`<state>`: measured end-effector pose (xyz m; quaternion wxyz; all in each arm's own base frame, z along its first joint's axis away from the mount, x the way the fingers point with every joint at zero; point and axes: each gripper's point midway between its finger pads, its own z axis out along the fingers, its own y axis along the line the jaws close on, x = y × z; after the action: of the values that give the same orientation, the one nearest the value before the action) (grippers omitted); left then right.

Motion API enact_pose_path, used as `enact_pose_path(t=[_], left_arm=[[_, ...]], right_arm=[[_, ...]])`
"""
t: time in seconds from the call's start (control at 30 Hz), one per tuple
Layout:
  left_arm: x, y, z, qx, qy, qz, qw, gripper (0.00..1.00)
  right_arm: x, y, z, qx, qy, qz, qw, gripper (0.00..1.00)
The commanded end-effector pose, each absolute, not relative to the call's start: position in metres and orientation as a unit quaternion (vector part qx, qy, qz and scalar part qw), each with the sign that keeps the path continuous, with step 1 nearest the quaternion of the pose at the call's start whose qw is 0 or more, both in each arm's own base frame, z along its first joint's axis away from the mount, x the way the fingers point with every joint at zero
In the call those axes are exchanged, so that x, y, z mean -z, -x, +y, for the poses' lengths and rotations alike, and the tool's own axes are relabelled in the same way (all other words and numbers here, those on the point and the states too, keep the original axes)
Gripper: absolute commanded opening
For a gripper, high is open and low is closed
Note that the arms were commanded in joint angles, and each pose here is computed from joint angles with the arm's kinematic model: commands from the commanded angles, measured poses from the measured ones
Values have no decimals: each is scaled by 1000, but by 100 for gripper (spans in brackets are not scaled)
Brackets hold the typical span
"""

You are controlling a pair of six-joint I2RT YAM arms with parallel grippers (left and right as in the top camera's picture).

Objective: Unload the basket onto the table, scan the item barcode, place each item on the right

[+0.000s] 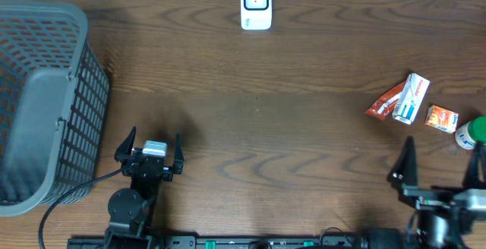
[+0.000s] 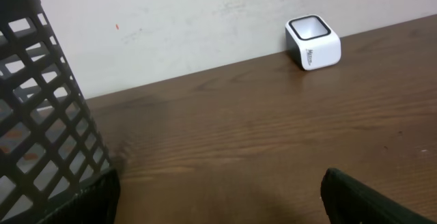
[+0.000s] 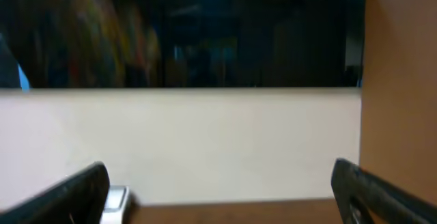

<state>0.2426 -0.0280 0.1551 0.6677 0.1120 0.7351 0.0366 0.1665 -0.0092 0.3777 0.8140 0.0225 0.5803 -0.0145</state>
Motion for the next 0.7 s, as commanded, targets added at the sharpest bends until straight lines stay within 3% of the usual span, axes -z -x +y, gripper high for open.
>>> enact_pose_path(t=[0.0, 0.13, 0.43, 0.67], left_arm=[[-149, -243, -25, -46, -111, 740, 661, 93], [-149, -243, -25, -46, -111, 740, 661, 93], [-149, -243, -25, -46, -111, 740, 661, 93], [-149, -243, -25, -46, -111, 740, 661, 93]], right_arm=[[-358, -182, -2, 9, 0, 583, 812, 99], [-326, -201, -2, 9, 0, 597, 803, 99], [-200, -242, -10, -2, -38, 693, 720, 99], [-171, -246, -12, 1, -44, 712, 701, 99]])
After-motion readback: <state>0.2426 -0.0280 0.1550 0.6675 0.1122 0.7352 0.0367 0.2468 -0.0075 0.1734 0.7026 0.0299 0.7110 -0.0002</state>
